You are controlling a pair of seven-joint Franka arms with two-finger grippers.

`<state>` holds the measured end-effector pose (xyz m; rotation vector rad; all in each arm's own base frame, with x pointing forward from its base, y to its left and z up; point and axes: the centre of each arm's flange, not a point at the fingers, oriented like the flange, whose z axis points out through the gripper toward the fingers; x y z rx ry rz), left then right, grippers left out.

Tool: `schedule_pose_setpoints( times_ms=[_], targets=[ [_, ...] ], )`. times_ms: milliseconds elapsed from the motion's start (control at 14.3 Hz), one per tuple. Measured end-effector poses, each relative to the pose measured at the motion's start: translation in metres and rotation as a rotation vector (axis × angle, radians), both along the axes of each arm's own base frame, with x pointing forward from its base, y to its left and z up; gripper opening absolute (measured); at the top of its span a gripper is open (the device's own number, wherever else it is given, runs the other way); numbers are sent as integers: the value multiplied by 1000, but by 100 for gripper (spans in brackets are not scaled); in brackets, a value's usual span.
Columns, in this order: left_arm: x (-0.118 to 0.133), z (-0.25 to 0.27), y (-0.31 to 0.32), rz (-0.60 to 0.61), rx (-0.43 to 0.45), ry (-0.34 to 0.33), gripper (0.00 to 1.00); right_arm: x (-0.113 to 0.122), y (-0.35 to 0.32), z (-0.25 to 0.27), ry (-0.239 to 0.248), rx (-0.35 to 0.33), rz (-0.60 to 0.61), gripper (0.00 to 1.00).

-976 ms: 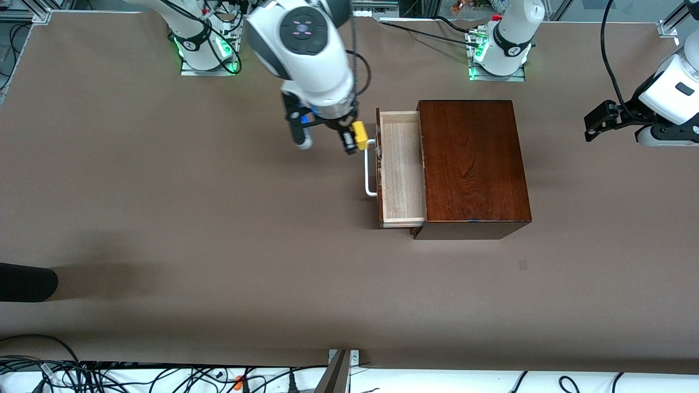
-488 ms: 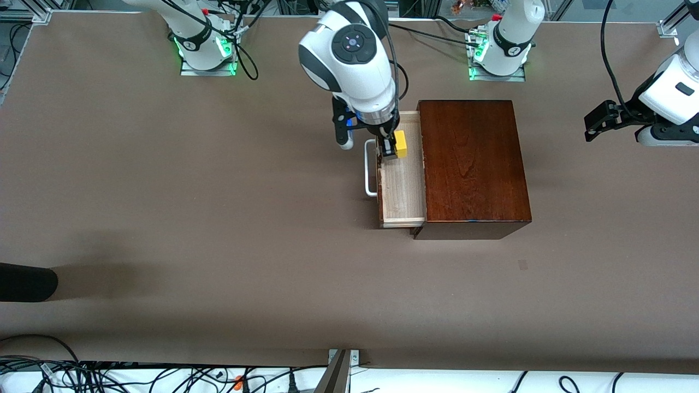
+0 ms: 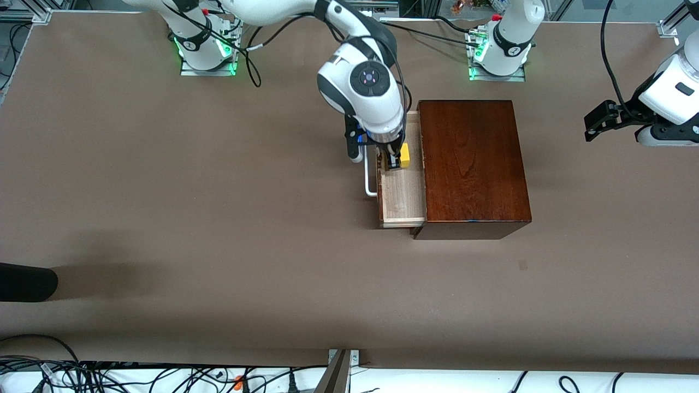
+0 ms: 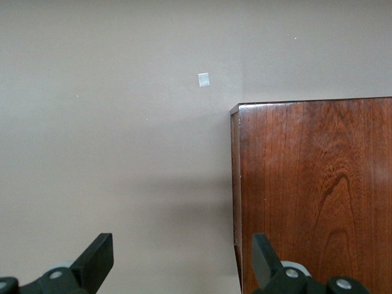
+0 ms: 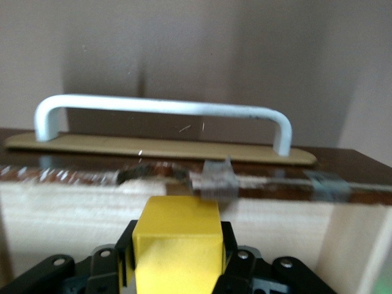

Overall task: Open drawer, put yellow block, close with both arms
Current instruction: 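Lower the cube into the drawer and open the right gripper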

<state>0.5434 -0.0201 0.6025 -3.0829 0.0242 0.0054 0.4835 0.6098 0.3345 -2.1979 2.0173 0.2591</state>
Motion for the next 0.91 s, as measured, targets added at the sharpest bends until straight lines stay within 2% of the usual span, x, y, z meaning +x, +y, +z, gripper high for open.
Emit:
schedule_pose_setpoints(
  times_ms=[209, 279, 558, 767, 906],
  targets=[
    [0, 0, 0, 0, 0, 0, 100, 2, 0, -18, 10, -11, -7, 56],
    [0, 0, 0, 0, 0, 0, 100, 2, 0, -17, 9, -10, -11, 60],
    [0, 0, 0, 0, 0, 0, 100, 9, 0, 7, 11, 17, -46, 99],
    [0, 0, 0, 0, 0, 1, 100, 29, -26, 77, 20, 28, -73, 100],
    [0, 0, 0, 0, 0, 1, 100, 51, -66, 139, -10, 35, -41, 100]
  ],
)
